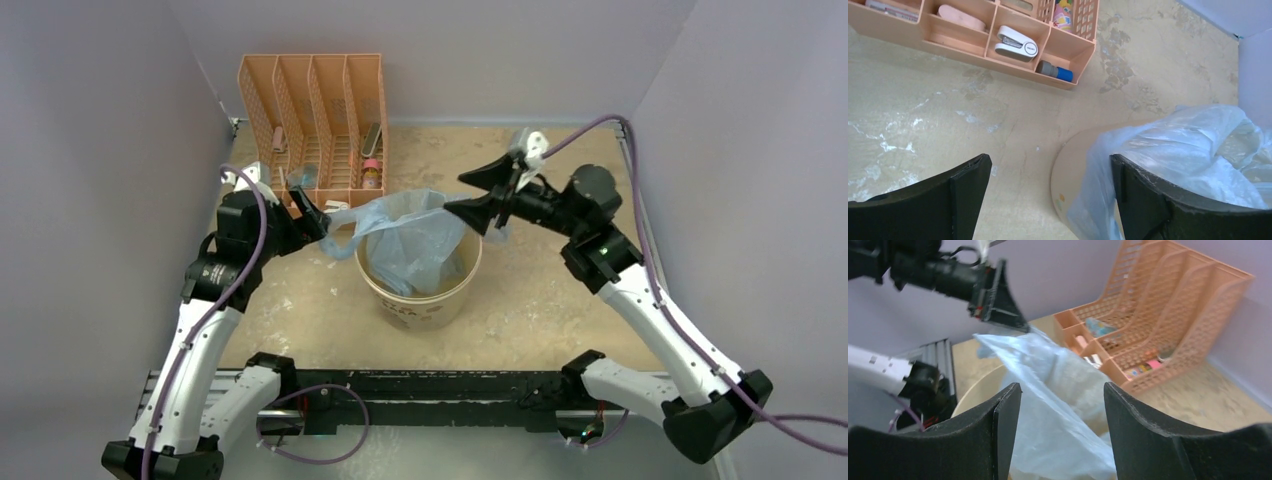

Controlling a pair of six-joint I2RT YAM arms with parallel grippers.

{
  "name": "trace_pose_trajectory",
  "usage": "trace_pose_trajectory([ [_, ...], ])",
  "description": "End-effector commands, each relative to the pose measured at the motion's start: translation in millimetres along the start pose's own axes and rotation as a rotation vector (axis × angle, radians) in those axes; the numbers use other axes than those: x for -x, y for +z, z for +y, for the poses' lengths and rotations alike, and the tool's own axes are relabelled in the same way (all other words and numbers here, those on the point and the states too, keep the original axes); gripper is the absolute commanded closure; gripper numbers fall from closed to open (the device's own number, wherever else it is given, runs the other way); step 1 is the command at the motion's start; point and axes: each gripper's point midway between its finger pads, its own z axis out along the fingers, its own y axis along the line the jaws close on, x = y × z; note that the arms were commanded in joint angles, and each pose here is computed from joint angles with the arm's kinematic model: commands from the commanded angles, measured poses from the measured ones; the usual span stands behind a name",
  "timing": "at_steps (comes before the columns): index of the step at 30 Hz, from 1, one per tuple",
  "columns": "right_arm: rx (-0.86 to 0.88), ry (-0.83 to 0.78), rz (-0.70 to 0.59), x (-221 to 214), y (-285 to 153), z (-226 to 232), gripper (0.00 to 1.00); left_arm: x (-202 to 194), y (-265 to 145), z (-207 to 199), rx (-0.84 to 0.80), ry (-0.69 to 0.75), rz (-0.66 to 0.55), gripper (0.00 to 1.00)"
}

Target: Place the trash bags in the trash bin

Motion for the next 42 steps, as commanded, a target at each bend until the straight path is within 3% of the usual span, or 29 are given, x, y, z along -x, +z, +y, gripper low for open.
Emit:
trace_pose_trajectory([
  [1,0.037,-0.219,-0.005,7,22,24,0.35,0,-13,-1,0.01,-0.072,0.001,0.12],
  [6,0.068,-0.34,0.002,4,37,39,0.34,-1,-25,-13,-0.068,-0.084,-0.001,0.1],
  [13,0.147,-0.42,0.162,-34,64,51,0.4,-11,-34,-16,-0.087,-0.111,0.041,0.08],
  [16,0.188,-0.431,0.228,-52,69,61,0.43,-27,-38,-13,-0.089,-0.187,0.08,0.08],
  [23,0.144,-0.46,0.253,-67,72,58,0.43,-47,-47,-25,-0.216,-0.429,0.065,0.08],
  [29,0.15,-0.456,0.266,-71,70,59,0.48,-59,-40,-33,-0.258,-0.58,0.126,0.08],
  [33,0.146,-0.456,0.262,-71,70,59,0.58,-61,-33,-36,-0.296,-0.687,0.124,0.09],
  [36,0.16,-0.449,0.259,-70,69,63,0.71,-60,-24,-37,-0.324,-0.745,0.107,0.13],
  [38,0.176,-0.44,0.257,-70,68,66,0.83,-61,-18,-35,-0.326,-0.765,0.1,0.19],
  [42,0.206,-0.421,0.278,-78,63,72,0.97,-64,-5,-33,-0.315,-0.771,0.1,0.32],
])
